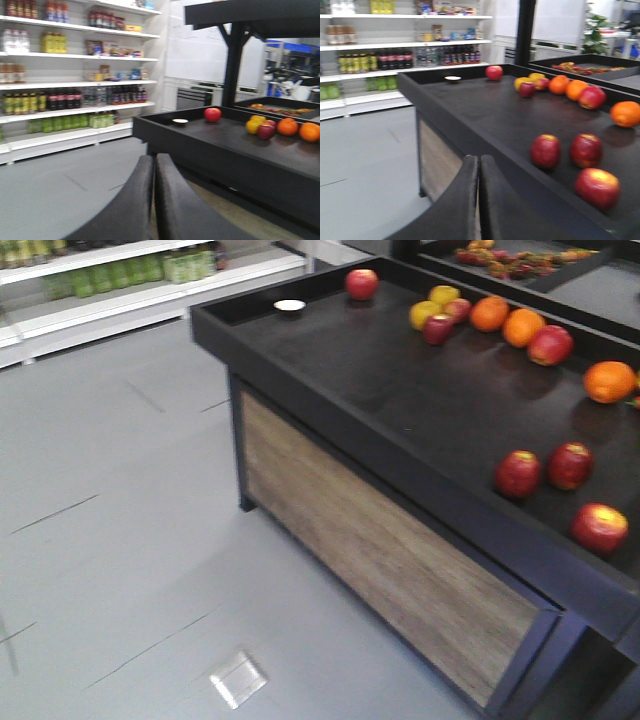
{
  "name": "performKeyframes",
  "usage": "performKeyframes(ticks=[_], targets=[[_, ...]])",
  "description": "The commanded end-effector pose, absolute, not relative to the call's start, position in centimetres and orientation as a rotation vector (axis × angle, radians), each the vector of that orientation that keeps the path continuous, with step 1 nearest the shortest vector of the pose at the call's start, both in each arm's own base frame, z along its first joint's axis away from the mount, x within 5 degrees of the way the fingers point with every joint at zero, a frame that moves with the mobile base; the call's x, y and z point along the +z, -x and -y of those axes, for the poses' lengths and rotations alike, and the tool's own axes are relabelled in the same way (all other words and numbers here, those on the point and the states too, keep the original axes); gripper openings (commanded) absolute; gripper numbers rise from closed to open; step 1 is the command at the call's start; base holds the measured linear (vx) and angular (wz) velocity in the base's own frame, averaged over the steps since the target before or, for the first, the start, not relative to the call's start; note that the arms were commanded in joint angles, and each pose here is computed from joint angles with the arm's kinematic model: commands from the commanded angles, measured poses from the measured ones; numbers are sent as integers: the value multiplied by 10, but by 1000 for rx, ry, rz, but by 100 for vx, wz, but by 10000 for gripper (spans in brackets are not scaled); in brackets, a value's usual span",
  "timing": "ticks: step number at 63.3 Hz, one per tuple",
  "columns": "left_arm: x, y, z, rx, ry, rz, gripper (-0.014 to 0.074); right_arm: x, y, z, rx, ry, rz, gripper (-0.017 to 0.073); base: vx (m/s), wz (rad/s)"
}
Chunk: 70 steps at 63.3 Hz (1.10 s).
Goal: Pick three apples into basket with both arms
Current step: 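Turn the base and approach the table holding the light-blue basket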
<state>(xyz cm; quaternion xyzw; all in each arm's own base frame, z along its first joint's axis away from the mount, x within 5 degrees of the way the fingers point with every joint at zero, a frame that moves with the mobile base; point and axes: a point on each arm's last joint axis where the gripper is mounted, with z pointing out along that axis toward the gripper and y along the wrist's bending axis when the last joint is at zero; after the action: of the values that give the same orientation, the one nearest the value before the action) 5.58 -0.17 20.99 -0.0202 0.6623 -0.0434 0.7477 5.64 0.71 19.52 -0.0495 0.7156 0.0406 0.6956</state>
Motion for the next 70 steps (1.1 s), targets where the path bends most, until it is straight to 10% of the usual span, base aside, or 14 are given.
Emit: performKeyframes(ticks=[1, 70], targets=[[209, -55, 2, -114, 54, -1388, -6, 198, -56, -7, 81, 118, -1521, -9, 13, -56], [209, -55, 2, -114, 54, -1388, -6, 198, -56, -7, 81, 118, -1521, -9, 11, -45]])
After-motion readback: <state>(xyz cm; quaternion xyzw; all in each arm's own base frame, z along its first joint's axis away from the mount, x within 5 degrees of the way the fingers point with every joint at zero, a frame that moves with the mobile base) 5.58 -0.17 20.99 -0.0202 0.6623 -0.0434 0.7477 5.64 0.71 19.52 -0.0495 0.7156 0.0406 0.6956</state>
